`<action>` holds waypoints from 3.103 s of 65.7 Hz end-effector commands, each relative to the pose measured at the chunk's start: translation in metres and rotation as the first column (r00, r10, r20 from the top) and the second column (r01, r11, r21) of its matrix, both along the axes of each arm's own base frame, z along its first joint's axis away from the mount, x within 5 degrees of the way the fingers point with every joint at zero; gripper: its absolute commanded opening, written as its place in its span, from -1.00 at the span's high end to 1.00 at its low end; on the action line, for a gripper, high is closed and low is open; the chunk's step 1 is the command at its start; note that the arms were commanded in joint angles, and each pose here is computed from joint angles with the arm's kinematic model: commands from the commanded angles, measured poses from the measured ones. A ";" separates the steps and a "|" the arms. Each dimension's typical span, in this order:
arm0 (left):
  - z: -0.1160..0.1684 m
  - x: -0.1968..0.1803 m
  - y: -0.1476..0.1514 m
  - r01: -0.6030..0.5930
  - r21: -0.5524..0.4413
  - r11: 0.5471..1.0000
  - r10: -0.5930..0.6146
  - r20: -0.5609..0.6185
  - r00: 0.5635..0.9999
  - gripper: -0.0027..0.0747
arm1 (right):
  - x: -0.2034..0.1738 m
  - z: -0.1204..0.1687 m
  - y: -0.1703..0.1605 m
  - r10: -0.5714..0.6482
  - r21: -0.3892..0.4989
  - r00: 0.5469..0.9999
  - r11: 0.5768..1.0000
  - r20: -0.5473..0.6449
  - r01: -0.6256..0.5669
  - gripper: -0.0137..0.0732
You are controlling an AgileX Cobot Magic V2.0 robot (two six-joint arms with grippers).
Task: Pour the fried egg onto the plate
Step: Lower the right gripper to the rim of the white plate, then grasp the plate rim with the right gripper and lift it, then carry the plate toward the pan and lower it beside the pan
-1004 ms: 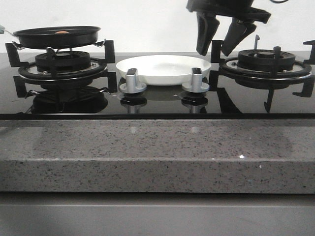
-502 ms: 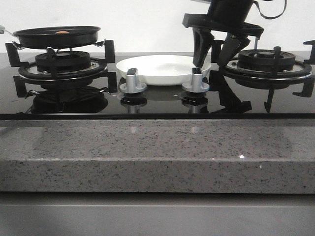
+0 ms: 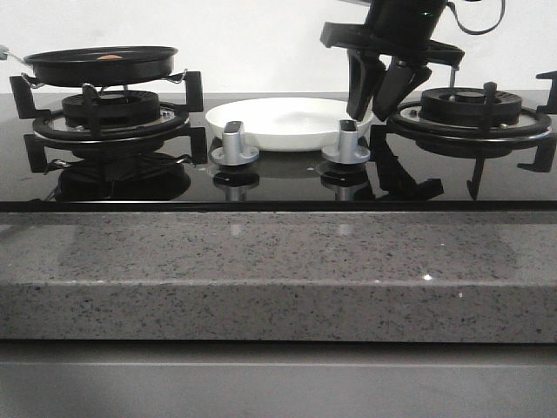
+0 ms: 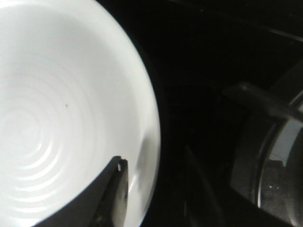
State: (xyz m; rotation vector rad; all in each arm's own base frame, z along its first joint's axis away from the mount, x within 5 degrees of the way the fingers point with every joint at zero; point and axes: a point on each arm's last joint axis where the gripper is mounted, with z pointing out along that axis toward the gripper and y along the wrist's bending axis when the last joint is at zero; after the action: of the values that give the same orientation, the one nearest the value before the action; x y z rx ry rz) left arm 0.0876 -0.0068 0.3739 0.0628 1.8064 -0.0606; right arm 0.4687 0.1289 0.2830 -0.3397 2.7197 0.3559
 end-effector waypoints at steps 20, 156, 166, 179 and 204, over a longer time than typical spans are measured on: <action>0.015 0.002 0.000 -0.005 -0.016 1.000 0.006 0.096 0.995 -0.20 | -0.015 0.028 -0.001 0.029 0.033 0.999 0.999 -0.026 -0.029 -0.02; 0.015 0.002 0.000 -0.005 -0.016 1.000 0.006 0.096 0.995 -0.20 | -0.138 0.114 0.012 0.053 0.129 0.987 0.989 0.149 -0.073 0.84; 0.015 0.002 0.000 -0.005 -0.016 1.000 0.006 0.096 0.995 -0.20 | -0.142 0.093 0.010 0.029 0.132 0.987 0.990 0.156 -0.050 0.84; 0.015 0.002 0.000 -0.005 -0.016 1.000 0.006 0.096 0.995 -0.20 | -0.138 0.066 0.010 0.015 0.122 0.988 0.992 0.156 -0.034 0.84; 0.015 0.002 0.000 -0.005 -0.016 1.000 0.006 0.096 0.995 -0.20 | -0.137 0.041 0.009 0.017 0.120 0.983 0.992 0.181 -0.039 0.84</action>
State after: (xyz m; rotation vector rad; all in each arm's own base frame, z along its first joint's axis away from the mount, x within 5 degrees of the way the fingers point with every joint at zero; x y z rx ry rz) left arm 0.0876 -0.0068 0.3739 0.0628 1.8064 -0.0606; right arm 0.3356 0.1391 0.3002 -0.3537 2.6185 0.4569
